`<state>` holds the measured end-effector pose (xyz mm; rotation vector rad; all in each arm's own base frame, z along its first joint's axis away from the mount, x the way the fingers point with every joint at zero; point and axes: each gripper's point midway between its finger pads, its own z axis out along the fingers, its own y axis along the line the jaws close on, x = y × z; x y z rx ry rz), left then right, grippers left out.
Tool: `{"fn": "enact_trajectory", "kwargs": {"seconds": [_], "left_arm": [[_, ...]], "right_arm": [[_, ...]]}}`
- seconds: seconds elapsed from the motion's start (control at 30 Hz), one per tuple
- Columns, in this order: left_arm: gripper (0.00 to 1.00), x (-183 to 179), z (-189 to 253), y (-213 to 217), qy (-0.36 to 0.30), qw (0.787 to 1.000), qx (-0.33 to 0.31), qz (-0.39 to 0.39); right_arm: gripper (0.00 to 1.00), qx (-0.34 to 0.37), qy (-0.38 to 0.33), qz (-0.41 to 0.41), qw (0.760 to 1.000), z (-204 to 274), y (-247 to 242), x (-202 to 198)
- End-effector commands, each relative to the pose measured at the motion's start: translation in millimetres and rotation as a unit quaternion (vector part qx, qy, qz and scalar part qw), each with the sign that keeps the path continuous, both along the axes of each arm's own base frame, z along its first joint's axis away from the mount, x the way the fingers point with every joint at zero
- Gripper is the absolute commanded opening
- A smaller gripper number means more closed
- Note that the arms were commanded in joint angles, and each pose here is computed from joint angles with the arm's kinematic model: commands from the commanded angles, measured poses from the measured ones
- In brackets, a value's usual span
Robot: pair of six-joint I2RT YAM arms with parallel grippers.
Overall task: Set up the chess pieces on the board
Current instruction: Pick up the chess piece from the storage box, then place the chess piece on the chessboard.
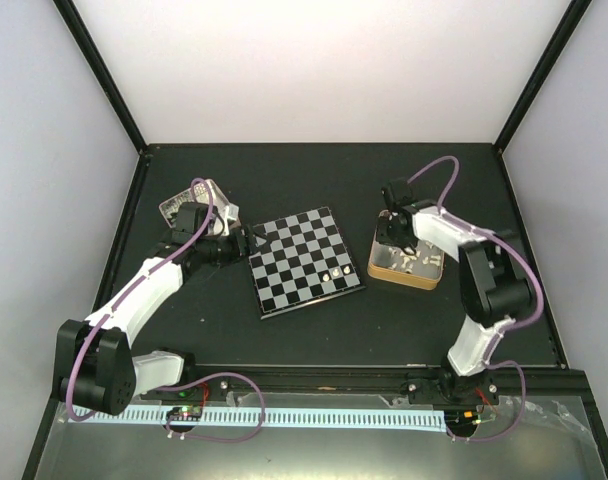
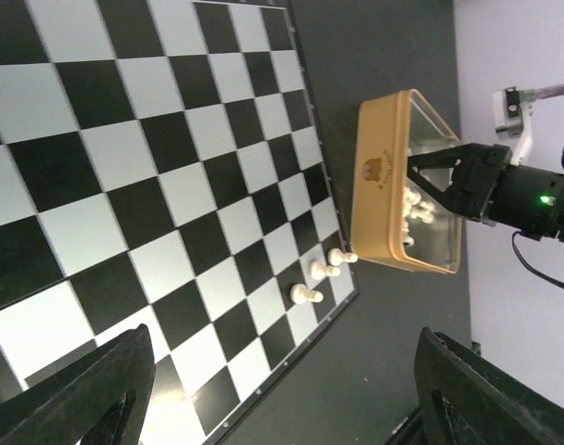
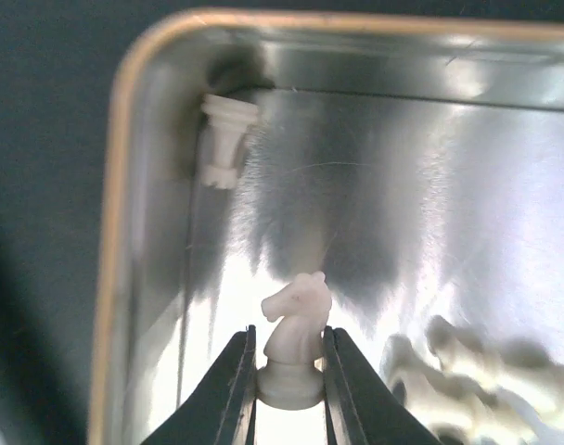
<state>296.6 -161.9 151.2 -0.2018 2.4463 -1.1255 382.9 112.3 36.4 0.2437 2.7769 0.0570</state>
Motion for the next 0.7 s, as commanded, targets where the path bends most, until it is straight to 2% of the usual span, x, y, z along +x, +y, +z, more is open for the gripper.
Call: {"fn": "enact_trajectory", "kwargs": {"seconds": [0.0,0.07,0.13,0.3,0.53,0.6,0.67], "left_arm": [[0.78,-1,35,-23,-0.048,0.996,-0.05,-0.06],[0.79,-5,47,-35,-0.057,0.992,-0.071,-0.088],[0.8,-12,61,-48,-0.067,0.986,-0.097,-0.122],[0.82,-31,92,-80,-0.082,0.966,-0.143,-0.197],[0.83,-51,120,-108,-0.063,0.943,-0.201,-0.256],[0.81,-56,126,-113,-0.056,0.939,-0.212,-0.266],[0.8,-60,132,-118,-0.059,0.935,-0.217,-0.275]], "right_arm": [[0.08,0.063,-0.123,0.056,0.989,70,18,12],[0.08,0.105,-0.171,0.106,0.974,97,35,9],[0.08,0.17,-0.207,0.176,0.947,123,61,-5],[0.08,0.3,-0.27,0.344,0.848,184,119,-62],[0.09,0.397,-0.27,0.488,0.729,225,163,-138],[0.08,0.417,-0.265,0.513,0.702,233,168,-153],[0.08,0.422,-0.264,0.53,0.686,239,172,-163]]}}
